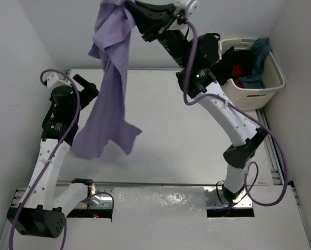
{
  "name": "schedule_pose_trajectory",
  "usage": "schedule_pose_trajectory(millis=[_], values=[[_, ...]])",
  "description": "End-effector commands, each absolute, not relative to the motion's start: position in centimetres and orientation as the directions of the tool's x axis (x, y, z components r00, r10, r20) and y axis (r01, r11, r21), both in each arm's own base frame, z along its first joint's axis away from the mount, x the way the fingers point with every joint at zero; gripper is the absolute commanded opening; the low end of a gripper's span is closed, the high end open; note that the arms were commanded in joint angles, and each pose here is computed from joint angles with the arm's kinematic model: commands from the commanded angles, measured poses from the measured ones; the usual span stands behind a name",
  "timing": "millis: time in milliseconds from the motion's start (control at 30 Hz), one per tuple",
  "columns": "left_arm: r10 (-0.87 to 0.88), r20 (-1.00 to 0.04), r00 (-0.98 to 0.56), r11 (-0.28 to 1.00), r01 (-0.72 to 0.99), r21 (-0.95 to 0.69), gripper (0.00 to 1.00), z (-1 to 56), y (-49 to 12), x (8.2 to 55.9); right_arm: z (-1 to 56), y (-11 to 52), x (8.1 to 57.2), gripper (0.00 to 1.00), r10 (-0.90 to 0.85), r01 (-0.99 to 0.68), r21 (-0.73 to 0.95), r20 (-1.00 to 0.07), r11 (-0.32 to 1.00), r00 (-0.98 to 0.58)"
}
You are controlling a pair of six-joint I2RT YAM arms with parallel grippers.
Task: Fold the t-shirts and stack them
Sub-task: Move the tshirt to the center of the board, then flatten out the tshirt
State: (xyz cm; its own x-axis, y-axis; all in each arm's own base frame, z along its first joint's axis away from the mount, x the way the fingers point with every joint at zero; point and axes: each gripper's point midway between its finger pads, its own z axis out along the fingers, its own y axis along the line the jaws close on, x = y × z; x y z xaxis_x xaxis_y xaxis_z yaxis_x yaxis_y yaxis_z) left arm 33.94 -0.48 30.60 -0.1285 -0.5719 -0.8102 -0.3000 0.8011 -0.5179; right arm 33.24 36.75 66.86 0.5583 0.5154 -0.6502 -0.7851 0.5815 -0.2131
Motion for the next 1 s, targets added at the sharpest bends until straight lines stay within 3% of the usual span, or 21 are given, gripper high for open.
schedule_pose_trajectory(millis=[0, 100, 167, 267, 300, 400, 500, 700, 967], values=[[-0.607, -0.791, -0.077, 0.739, -0.419, -0.527, 1.00, 30.4, 1.4, 31.1, 63.1, 31.3, 38.0, 0.00, 0.373, -0.612, -0.107, -0.707, 0.784, 0.601], [-0.604, -0.794, -0.068, 0.714, -0.489, -0.501, 1.00, 29.7, 2.6, 29.7, 53.8, 24.3, 41.1, 0.00, 0.265, -0.415, 0.044, -0.829, 0.909, 0.493], [-0.603, -0.793, -0.087, 0.705, -0.522, -0.480, 1.00, 28.8, 2.9, 29.4, 43.9, 17.7, 42.2, 0.02, 0.199, -0.216, 0.129, -0.917, 0.968, 0.346], [-0.605, -0.780, -0.162, 0.735, -0.491, -0.468, 1.00, 27.4, 1.7, 30.2, 31.0, 11.3, 40.8, 0.34, 0.138, -0.015, 0.137, -0.984, 0.990, 0.115], [-0.606, -0.775, -0.180, 0.741, -0.482, -0.467, 1.00, 27.0, 1.3, 30.4, 28.6, 10.5, 40.3, 0.55, 0.118, 0.010, 0.119, -0.991, 0.993, 0.059], [-0.604, -0.745, -0.284, 0.772, -0.439, -0.459, 1.00, 24.9, -0.5, 31.2, 22.2, 8.4, 38.4, 0.99, 0.033, 0.086, 0.020, -0.988, 0.996, -0.153], [-0.606, -0.698, -0.381, 0.789, -0.403, -0.464, 1.00, 22.2, -2.2, 30.9, 19.4, 8.7, 37.2, 0.99, -0.007, 0.050, -0.022, -0.955, 0.999, -0.297], [-0.635, -0.519, -0.572, 0.773, -0.454, -0.444, 1.00, 10.1, -4.6, 27.0, 13.6, 12.1, 35.4, 0.99, -0.079, -0.156, -0.003, -0.872, 0.988, -0.483], [-0.624, -0.514, -0.589, 0.781, -0.465, -0.416, 0.99, 6.4, -5.1, 29.4, 7.9, 13.0, 35.6, 0.99, -0.192, -0.208, -0.079, -0.768, 0.975, -0.611]])
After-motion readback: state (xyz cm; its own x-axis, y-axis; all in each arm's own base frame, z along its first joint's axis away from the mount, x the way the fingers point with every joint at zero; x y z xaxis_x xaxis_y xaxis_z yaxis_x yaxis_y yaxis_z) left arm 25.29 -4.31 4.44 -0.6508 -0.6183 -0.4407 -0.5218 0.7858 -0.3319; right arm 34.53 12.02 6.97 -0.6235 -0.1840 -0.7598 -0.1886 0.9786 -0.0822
